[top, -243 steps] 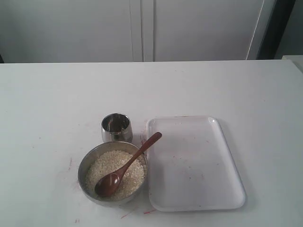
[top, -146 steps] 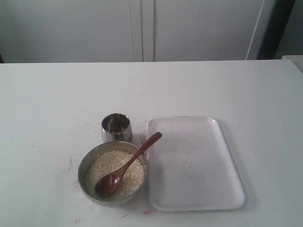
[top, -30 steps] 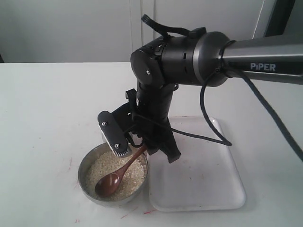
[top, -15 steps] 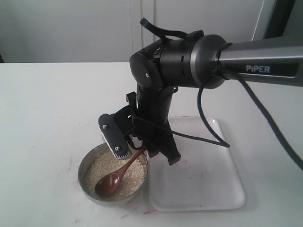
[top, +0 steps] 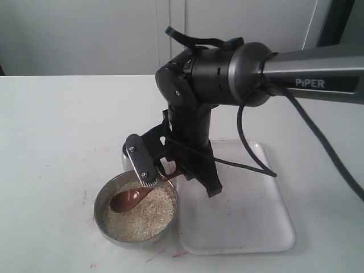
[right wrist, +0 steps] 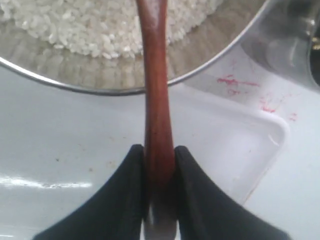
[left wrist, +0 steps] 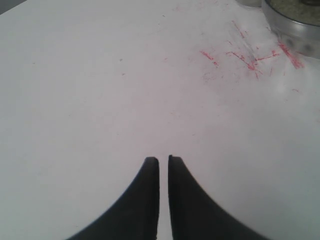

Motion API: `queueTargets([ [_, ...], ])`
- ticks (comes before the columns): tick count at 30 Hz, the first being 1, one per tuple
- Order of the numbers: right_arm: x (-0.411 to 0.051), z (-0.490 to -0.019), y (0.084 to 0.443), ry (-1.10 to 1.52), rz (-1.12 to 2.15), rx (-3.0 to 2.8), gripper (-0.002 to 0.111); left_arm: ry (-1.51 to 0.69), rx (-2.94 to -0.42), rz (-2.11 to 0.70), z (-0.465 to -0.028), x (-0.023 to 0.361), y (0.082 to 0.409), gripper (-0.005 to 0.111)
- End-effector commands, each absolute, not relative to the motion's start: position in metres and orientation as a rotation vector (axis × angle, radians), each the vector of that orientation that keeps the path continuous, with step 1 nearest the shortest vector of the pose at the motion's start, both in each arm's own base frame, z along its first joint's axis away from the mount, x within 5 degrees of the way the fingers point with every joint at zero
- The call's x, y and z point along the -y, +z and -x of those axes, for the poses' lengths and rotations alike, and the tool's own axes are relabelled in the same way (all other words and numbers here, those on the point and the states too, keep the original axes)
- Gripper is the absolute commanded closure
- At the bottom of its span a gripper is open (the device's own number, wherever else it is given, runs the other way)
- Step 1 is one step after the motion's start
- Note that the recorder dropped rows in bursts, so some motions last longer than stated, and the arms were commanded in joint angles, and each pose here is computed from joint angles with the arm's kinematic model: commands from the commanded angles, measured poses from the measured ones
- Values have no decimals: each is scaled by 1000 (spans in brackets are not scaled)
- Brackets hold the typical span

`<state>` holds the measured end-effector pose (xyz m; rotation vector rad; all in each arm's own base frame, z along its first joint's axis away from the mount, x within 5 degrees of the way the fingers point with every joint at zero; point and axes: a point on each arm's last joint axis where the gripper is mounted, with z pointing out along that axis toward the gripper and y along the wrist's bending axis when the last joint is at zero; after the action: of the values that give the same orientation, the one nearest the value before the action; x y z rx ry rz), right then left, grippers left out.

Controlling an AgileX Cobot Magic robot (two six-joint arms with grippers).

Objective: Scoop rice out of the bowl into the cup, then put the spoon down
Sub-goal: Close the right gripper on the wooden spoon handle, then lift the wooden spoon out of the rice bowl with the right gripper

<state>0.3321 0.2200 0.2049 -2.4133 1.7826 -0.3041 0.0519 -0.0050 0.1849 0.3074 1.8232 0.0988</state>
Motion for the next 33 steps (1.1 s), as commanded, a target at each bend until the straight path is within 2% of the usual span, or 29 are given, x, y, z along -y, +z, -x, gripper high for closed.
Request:
queueTargets([
  [1, -210, -318, 231, -274, 2061, -2214, 108, 84, -1882, -316, -51, 5, 178, 92],
  [2, -207, -312, 238, -291, 1849, -2416, 108, 84, -1882, -316, -51, 5, 178, 92],
  [4, -210, -303, 247, -347, 1660, -2532, 108, 84, -1882, -316, -51, 5, 178, 92],
  [8, -233, -275, 269, -326, 1505, -2519, 108, 84, -1882, -316, -51, 5, 178, 92],
  [14, -254, -224, 309, -535, 1316, -2280, 108, 84, -1882, -316, -51, 5, 178, 92],
  [17, -246, -203, 295, -581, 1347, -2279, 108, 84, -1882, -316, -51, 5, 178, 92],
  [20, -226, -193, 254, -815, 1458, -2240, 108, 84, -1882, -316, -51, 5, 178, 92],
  [23, -221, -190, 235, -934, 1553, -2186, 108, 84, -1882, -316, -51, 5, 178, 92],
  [33, -233, -213, 210, -1284, 1683, -1830, 108, 84, -1882, -316, -51, 5, 178, 92],
])
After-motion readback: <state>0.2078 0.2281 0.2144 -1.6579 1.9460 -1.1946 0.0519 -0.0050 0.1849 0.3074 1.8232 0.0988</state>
